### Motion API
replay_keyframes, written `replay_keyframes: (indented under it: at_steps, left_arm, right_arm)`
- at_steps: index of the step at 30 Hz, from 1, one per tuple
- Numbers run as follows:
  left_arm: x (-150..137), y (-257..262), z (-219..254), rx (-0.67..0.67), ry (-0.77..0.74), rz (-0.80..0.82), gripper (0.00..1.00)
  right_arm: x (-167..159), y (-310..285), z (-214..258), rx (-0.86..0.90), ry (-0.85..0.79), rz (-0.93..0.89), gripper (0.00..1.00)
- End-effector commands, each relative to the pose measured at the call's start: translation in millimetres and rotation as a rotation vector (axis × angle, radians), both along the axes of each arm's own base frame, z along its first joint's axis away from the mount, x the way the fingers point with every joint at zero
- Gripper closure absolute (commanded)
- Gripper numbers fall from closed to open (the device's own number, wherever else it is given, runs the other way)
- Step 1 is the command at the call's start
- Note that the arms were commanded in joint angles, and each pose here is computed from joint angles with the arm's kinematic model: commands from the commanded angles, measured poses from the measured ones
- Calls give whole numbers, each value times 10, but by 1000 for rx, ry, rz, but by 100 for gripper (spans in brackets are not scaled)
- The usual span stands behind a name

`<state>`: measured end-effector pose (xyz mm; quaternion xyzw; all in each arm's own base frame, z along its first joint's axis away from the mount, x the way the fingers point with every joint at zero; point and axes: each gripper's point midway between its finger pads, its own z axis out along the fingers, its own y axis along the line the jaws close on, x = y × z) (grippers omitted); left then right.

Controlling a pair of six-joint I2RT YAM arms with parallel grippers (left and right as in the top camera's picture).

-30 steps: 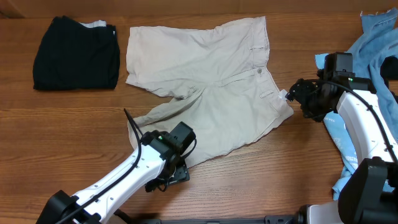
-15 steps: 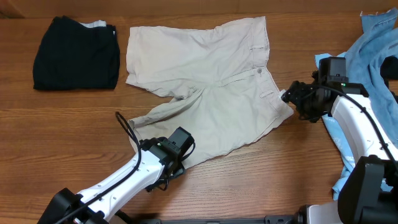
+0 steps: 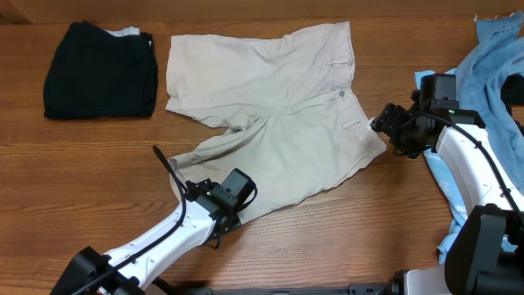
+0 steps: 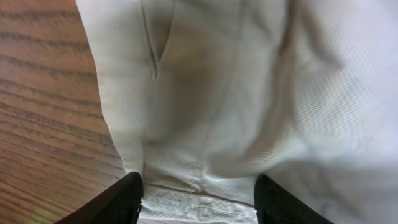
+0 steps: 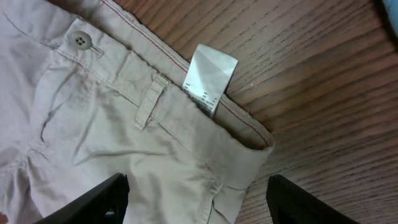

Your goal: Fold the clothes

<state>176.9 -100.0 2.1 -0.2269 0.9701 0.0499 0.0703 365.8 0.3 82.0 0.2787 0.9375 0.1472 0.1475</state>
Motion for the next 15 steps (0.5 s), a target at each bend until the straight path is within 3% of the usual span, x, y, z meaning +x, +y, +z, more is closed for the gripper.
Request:
replay_keyframes:
  at_steps: [1,5,6,8,11,15]
  left_arm:
    - [-144,42,-122,1,50,-19,39]
    - [-160,42,-217,-15,40,-19,38]
    - [-160,40,-236,-18,38,-19,42]
    - [-170,44,-262,-19,39,-19,69]
    - [-188,49,-262,-18,47,-19,96]
    - [-247,74,-258,-11,74,-10,96]
  right_arm:
    - [-30,10,-165,5,47,-2,25]
    - [-56,14,-308,10,90,-2,25]
    - [-64,18,-327,13,97,-1,25]
    - [-68,18,-334,13,101,-1,25]
    - [-77,19,-336,13,104,-1,25]
    - [-155,22,-368,13,136,-2,28]
